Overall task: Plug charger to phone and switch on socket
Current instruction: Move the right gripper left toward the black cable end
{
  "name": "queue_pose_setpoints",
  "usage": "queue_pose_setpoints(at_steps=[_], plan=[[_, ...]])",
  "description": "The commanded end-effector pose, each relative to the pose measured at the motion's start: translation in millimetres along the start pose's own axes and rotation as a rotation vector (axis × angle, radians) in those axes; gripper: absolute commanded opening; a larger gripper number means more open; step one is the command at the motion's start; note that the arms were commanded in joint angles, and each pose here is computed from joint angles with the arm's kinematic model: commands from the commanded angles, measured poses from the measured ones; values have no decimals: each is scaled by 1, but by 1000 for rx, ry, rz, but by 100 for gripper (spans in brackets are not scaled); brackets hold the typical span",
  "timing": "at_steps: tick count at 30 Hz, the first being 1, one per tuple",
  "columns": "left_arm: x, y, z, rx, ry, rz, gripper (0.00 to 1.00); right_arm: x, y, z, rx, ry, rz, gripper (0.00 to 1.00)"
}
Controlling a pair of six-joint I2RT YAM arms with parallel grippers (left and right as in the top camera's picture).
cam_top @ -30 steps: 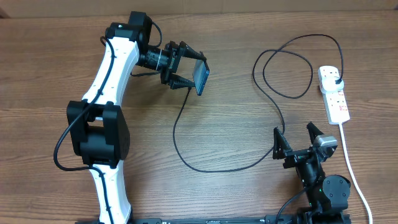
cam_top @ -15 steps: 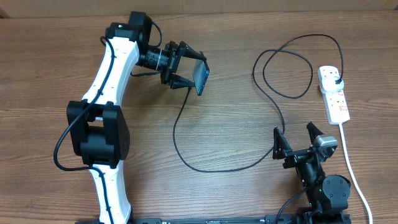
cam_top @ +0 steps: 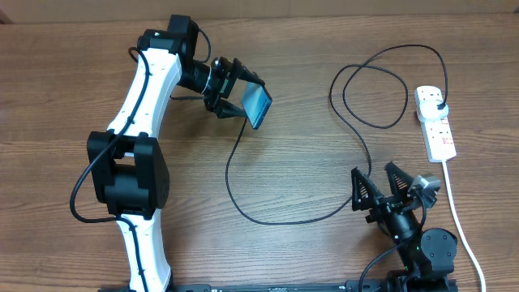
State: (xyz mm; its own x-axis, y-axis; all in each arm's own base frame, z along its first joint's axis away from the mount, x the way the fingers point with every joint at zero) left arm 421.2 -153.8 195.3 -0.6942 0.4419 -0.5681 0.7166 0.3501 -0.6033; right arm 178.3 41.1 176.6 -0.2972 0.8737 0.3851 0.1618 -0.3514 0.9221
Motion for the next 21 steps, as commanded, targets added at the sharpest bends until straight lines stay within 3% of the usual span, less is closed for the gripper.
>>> queue_pose_setpoints(at_steps=[1,10,21], plan=[[1,12,-9,-157,78,17,49,11,-4,-1,34,98,114,100],[6,19,-11,-223,126,16,50,23,3,0,81,170,188,100],[7,21,-12,-237,136,16,50,47,55,37,279,222,259,100]])
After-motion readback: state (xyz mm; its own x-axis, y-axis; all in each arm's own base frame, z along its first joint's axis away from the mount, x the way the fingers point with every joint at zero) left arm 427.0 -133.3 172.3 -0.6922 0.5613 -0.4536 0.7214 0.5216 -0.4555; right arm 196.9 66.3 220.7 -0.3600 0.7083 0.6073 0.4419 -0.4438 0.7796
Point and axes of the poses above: each gripper's point midway between its finger pads, its own z axis out along the fingers, its own x axis along the line the jaws close on, y = z × x, the point moved 6 cm from there along -z, back along the fingers, and after that the axes turned 6 degrees about -z, right-handed, at the moved point
